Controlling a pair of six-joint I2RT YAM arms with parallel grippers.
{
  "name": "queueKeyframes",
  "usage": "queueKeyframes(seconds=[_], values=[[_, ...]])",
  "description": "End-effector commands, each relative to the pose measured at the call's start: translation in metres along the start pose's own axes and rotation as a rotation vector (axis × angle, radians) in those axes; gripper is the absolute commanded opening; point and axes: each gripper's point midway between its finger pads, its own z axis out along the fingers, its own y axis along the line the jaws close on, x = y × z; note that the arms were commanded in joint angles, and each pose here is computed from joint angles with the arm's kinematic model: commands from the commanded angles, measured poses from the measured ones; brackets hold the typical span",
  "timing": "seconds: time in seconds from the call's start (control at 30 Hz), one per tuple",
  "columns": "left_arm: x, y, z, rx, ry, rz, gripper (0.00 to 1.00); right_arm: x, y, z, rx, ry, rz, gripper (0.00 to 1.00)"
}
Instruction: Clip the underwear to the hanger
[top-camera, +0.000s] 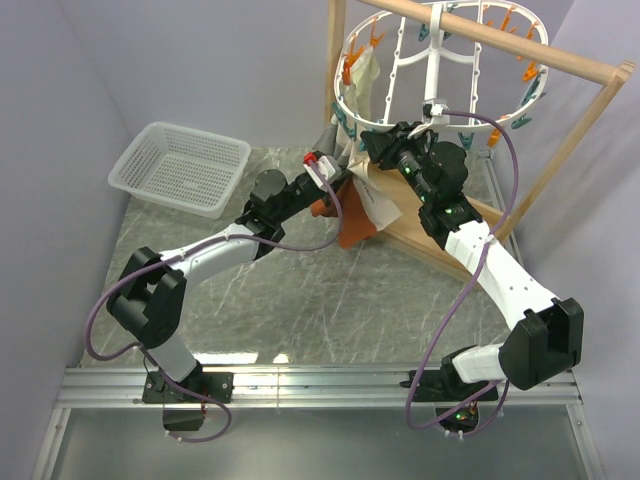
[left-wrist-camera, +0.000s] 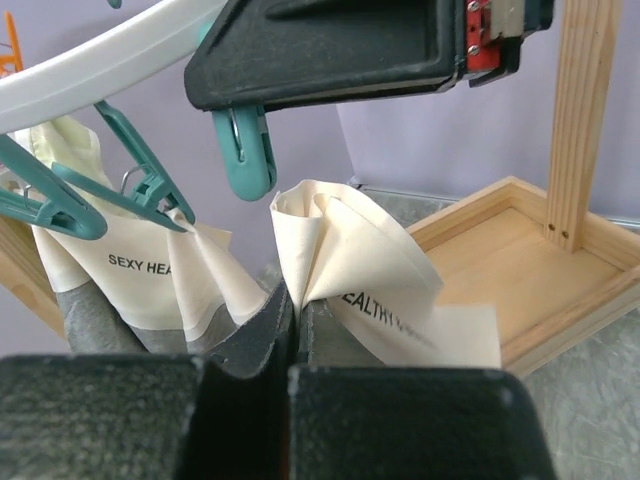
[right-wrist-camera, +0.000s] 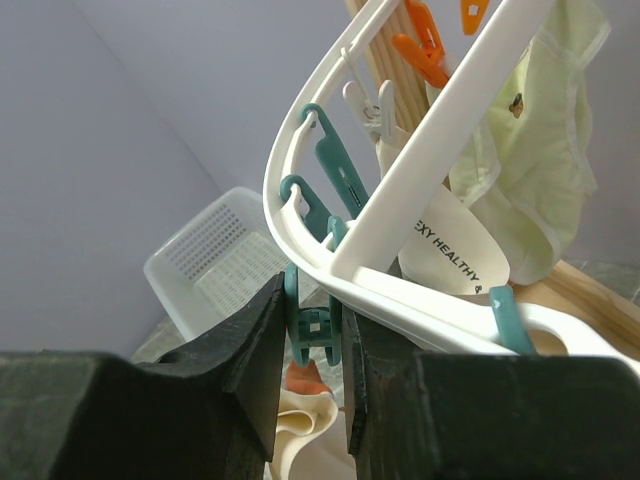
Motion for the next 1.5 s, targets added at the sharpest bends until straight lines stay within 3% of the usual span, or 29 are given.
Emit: queueKeyframes(seconds=[0.0,1.47], values=[[-0.025,0.004,0.008,0.032,-0.094,-0.003,0.00,-0.027,0.019,-0.004,-0.071,-0.061,0.007,0.00],[-0.007,0.021,0.029,0.064,-0.072,-0.061,0.00,-0.028,0.026,-0.001,-0.119,-0.042,0.023,0.00]])
